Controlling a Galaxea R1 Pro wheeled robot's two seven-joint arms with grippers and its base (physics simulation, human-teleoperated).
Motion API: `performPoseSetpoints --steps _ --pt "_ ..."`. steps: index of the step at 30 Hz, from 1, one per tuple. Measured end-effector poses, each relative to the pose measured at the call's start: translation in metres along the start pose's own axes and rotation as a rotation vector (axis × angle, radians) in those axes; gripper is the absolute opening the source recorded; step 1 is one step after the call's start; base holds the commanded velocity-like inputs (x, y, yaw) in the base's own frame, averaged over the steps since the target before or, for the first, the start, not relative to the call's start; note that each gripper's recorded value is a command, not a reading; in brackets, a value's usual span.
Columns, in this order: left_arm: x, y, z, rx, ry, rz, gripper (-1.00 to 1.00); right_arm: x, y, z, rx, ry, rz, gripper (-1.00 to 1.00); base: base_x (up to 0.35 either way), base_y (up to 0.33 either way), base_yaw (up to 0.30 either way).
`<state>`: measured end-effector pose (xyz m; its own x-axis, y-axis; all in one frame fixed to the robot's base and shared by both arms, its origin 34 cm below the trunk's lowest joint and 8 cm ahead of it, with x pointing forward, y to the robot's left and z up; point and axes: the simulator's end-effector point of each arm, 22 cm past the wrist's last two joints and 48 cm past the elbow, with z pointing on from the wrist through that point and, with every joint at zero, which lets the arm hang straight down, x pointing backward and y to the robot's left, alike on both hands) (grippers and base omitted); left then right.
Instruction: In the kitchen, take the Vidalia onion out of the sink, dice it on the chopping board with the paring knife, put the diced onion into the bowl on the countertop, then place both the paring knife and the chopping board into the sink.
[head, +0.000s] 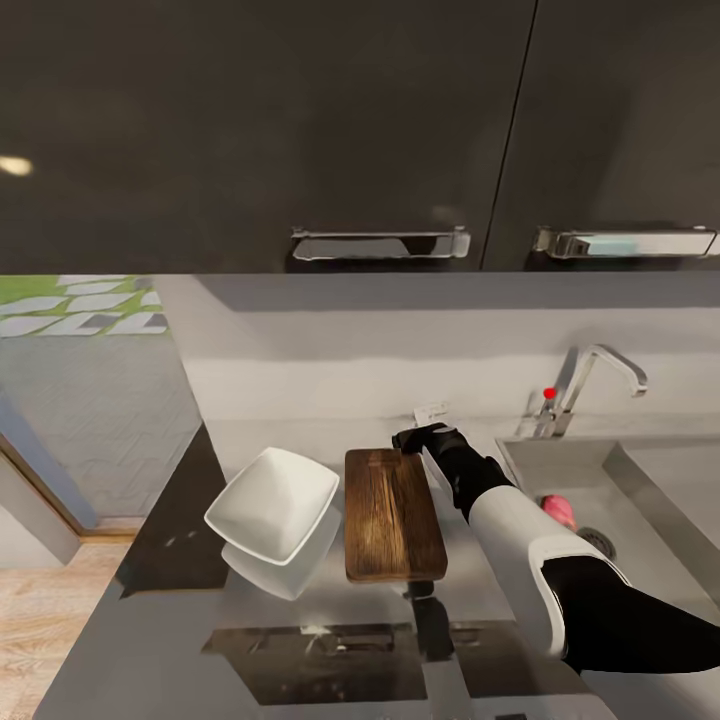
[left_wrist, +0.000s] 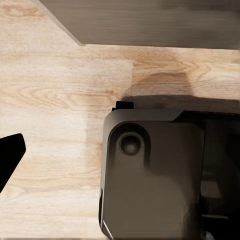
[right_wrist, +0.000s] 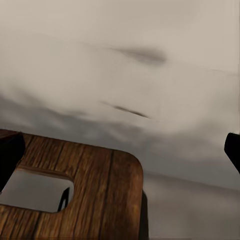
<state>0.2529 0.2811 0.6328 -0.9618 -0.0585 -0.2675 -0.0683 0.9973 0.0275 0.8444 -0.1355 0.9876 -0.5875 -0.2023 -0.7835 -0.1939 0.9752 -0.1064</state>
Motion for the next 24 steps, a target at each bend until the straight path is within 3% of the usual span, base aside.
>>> performPoseSetpoints --steps 24 --pt "0.016 0.001 0.001 -0.002 0.040 0.002 1.00 0.028 0.005 0.017 -0.011 0.048 0.002 1.00 0.000 0.000 0.000"
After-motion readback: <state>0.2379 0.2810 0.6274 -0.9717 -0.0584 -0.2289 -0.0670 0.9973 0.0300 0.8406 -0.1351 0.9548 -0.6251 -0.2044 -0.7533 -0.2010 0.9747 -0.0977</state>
